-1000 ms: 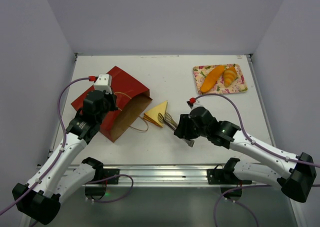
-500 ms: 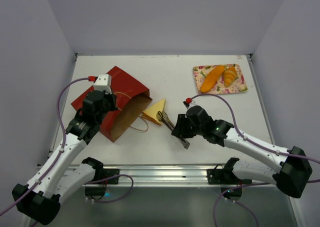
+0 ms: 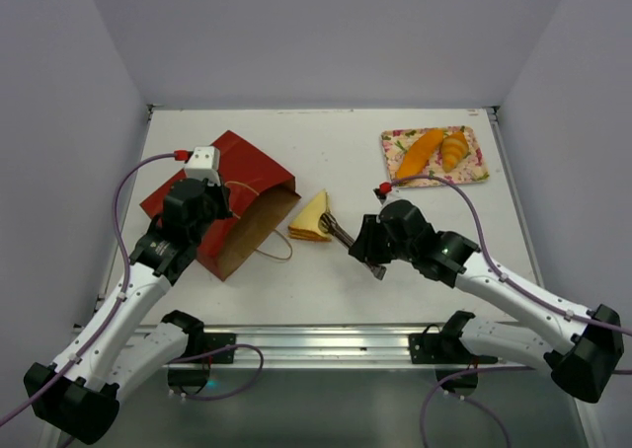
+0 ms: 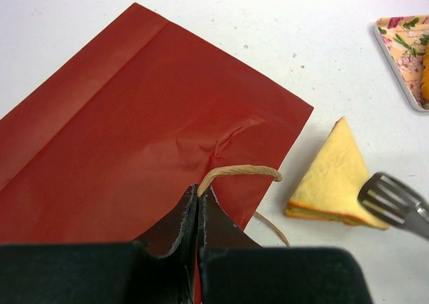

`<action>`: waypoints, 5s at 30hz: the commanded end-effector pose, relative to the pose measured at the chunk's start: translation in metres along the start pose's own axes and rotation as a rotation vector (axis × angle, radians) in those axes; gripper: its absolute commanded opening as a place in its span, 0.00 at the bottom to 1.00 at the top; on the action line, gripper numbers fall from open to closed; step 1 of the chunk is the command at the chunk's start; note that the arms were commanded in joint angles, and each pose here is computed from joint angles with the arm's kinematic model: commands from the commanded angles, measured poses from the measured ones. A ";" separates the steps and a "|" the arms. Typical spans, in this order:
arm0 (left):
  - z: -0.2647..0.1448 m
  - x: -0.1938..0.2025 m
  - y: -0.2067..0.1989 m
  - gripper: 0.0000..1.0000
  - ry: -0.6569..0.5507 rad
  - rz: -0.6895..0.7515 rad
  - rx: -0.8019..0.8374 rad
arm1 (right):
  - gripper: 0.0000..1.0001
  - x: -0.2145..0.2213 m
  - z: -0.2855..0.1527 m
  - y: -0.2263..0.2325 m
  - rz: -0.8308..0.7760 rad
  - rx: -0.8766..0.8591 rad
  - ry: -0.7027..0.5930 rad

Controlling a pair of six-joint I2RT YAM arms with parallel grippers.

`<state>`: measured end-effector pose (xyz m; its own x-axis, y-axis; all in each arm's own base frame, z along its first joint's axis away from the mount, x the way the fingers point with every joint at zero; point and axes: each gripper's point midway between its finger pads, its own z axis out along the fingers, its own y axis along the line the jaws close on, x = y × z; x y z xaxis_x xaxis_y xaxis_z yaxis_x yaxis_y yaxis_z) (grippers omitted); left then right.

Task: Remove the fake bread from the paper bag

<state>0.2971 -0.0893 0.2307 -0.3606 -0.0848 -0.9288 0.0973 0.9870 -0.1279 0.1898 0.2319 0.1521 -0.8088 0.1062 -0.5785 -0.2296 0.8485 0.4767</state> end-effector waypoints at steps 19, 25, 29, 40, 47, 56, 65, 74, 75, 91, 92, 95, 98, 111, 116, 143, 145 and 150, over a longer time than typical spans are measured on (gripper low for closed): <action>0.000 -0.009 0.000 0.00 -0.038 -0.011 0.004 | 0.15 -0.127 -0.023 -0.039 -0.054 0.271 -0.241; 0.000 -0.010 0.001 0.00 -0.042 -0.012 0.002 | 0.15 -0.155 -0.010 -0.060 -0.013 0.296 -0.248; 0.000 -0.010 0.001 0.00 -0.042 -0.013 0.000 | 0.15 -0.176 -0.006 -0.077 0.016 0.305 -0.255; 0.000 -0.009 0.001 0.00 -0.039 -0.010 -0.001 | 0.14 -0.240 0.014 -0.103 0.105 0.253 -0.277; 0.000 -0.010 0.001 0.00 -0.041 -0.012 -0.002 | 0.13 -0.265 0.016 -0.137 0.170 0.265 -0.298; 0.001 -0.009 0.001 0.00 -0.036 -0.009 -0.001 | 0.16 -0.269 0.012 -0.169 0.218 0.307 -0.302; 0.002 -0.007 0.001 0.00 -0.031 -0.008 -0.003 | 0.24 -0.246 0.015 -0.201 0.263 0.375 -0.281; 0.002 -0.008 0.001 0.00 -0.032 -0.008 -0.004 | 0.46 -0.244 0.008 -0.202 0.265 0.382 -0.294; 0.002 -0.008 0.001 0.00 -0.032 -0.008 -0.004 | 0.47 -0.245 0.006 -0.200 0.262 0.381 -0.301; 0.002 -0.008 0.001 0.00 -0.034 -0.009 -0.003 | 0.47 -0.237 -0.024 -0.170 0.226 0.296 -0.334; 0.002 -0.008 0.001 0.00 -0.034 -0.009 -0.003 | 0.45 -0.235 -0.029 -0.164 0.217 0.278 -0.341; 0.002 -0.009 0.001 0.00 -0.035 -0.009 -0.003 | 0.45 -0.220 -0.031 -0.154 0.204 0.235 -0.320; 0.002 -0.009 0.001 0.00 -0.035 -0.009 -0.003 | 0.45 -0.207 -0.042 -0.143 0.183 0.209 -0.331; -0.001 -0.012 0.001 0.00 -0.046 -0.007 -0.001 | 0.47 -0.133 -0.044 -0.047 -0.011 0.041 -0.269; -0.002 -0.012 0.000 0.00 -0.044 -0.005 0.008 | 0.49 -0.100 -0.043 -0.008 -0.101 -0.082 -0.227; -0.052 -0.027 -0.089 0.00 -0.125 0.155 0.592 | 0.49 -0.017 0.047 0.102 -0.331 -0.327 -0.159; -0.057 -0.028 -0.094 0.00 -0.142 0.163 0.625 | 0.49 -0.022 0.051 0.108 -0.328 -0.335 -0.170; -0.063 -0.027 -0.101 0.00 -0.146 0.177 0.677 | 0.50 -0.021 0.064 0.114 -0.318 -0.344 -0.172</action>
<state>0.2448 -0.1688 0.2784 -0.2298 0.0048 -0.9732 0.6495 0.7455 -0.1497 0.1972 0.3354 0.1314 -0.6527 -0.1316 -0.7461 -0.6077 0.6790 0.4119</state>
